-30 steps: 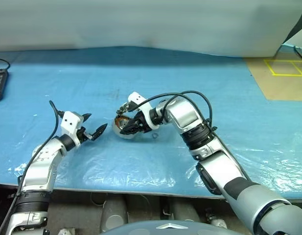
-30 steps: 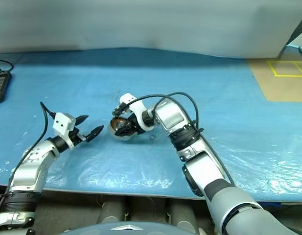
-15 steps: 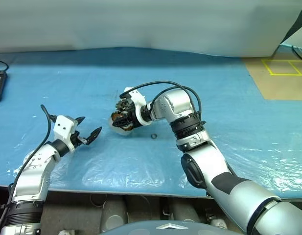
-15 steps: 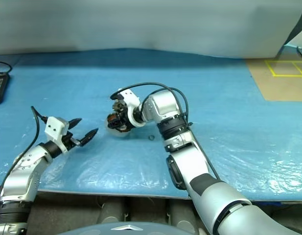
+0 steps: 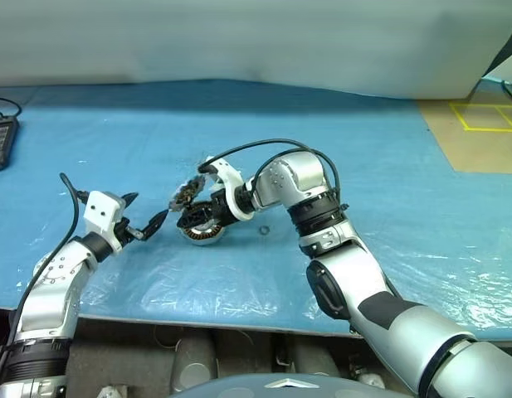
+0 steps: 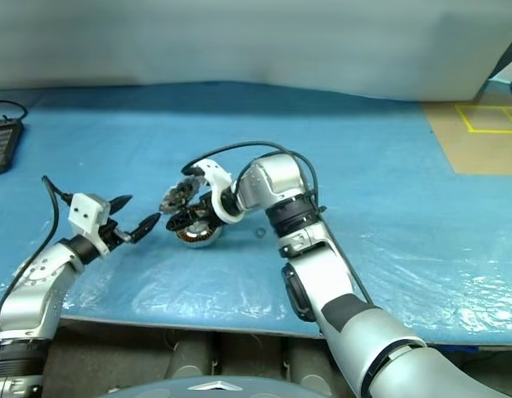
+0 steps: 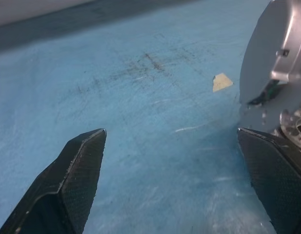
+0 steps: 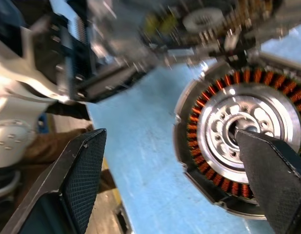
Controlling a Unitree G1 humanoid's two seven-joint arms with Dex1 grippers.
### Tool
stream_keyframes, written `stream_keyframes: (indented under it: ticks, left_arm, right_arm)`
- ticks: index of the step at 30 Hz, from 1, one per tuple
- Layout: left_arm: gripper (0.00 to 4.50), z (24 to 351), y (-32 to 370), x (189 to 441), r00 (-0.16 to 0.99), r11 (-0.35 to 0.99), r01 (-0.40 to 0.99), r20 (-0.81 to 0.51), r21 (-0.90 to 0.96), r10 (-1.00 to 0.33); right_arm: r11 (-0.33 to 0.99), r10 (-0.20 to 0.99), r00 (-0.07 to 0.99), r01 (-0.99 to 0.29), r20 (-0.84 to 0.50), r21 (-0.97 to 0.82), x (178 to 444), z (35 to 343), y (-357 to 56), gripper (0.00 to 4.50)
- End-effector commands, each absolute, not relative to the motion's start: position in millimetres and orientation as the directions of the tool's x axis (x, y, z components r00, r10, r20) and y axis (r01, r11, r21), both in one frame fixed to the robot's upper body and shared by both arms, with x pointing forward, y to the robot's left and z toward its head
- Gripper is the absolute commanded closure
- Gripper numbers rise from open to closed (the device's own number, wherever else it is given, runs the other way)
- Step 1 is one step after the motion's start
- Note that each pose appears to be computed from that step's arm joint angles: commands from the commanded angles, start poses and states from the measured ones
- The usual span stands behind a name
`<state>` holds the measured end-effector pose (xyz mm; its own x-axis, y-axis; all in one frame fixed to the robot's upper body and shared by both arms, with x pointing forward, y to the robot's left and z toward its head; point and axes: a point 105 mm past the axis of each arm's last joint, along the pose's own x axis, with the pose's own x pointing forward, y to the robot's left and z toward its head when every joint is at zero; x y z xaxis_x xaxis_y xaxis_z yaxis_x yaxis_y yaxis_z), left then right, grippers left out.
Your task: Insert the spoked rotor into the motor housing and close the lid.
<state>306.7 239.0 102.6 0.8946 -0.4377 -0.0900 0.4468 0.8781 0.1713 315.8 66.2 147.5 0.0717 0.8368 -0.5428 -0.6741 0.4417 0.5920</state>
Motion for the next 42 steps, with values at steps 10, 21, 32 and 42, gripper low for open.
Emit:
stream_keyframes:
  ticks: [10, 21, 32, 42]
  left_arm:
    - [0.00, 111.5, 244.2, 319.1, 0.883, 0.863, 0.469, -0.072, 0.189, -0.464]
    - [0.00, 113.8, 254.5, 319.3, 0.886, 0.863, 0.463, -0.077, 0.201, -0.458]
    - [0.00, 110.3, 243.4, 323.8, 0.881, 0.861, 0.472, -0.063, 0.190, -0.469]
    - [0.00, 103.1, 239.6, 315.1, 0.887, 0.871, 0.461, -0.062, 0.171, -0.457]
  right_arm:
    - [0.176, 0.976, 0.109, -0.902, -0.186, 0.395, 318.1, 222.7, 27.6, 0.04]
    - [-0.238, 0.893, 0.018, -0.829, -0.450, -0.506, 326.8, 174.3, -18.1, 0.04]
    - [-0.738, 0.620, -0.122, -0.426, -0.775, -0.524, 312.8, 149.3, 18.0, 0.04]
    - [-0.773, 0.553, -0.055, -0.408, -0.832, -0.486, 329.0, 132.2, 45.0, 0.04]
